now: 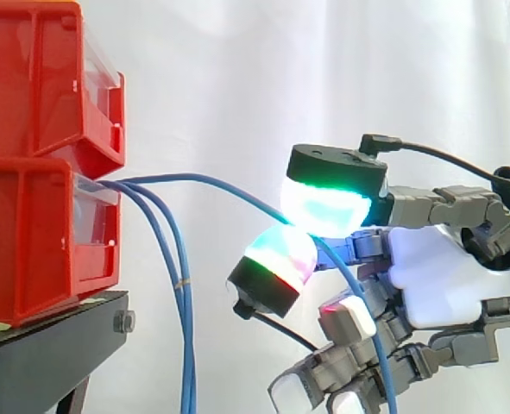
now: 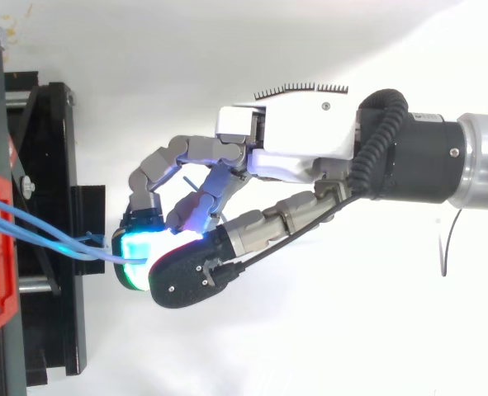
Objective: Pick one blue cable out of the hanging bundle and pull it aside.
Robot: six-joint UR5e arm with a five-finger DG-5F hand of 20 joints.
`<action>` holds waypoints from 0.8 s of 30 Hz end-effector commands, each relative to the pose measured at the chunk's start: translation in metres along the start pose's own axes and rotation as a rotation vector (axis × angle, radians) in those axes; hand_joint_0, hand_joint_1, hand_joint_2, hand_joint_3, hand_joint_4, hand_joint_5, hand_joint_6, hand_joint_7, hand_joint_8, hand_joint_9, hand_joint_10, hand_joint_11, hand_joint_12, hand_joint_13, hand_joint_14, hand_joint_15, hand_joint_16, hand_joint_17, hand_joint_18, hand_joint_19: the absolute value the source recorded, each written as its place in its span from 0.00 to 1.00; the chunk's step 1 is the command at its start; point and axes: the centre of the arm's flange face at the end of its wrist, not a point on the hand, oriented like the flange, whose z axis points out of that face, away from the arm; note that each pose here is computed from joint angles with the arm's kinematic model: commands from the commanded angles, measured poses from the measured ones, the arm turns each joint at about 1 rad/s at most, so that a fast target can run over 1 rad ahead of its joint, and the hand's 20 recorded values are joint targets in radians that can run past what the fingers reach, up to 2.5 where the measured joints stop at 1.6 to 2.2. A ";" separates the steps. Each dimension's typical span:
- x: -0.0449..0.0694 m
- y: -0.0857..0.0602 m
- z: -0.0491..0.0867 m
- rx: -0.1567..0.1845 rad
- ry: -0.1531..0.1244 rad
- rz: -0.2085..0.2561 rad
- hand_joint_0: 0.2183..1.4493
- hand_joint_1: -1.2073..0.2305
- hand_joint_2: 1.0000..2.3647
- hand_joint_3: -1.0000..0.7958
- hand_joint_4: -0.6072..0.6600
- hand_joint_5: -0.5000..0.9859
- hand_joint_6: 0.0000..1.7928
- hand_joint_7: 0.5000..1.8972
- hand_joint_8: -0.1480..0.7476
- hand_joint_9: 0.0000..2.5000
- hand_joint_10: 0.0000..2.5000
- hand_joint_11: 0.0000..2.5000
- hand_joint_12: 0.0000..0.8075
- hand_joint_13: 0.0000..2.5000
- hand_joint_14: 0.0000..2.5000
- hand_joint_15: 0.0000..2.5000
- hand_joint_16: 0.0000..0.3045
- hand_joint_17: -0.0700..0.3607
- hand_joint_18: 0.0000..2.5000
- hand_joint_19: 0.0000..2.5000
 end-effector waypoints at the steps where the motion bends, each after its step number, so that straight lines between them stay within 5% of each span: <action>1: 0.000 -0.001 0.000 0.001 0.000 0.000 0.35 0.26 0.05 0.65 0.19 0.26 0.53 0.48 0.49 0.47 0.01 0.25 0.47 0.32 0.01 0.16 0.17 0.43 0.31 0.21; 24: 0.000 0.000 0.000 0.000 0.000 0.000 0.35 0.27 0.05 0.65 0.20 0.26 0.53 0.49 0.50 0.48 0.01 0.25 0.47 0.33 0.01 0.17 0.17 0.43 0.32 0.22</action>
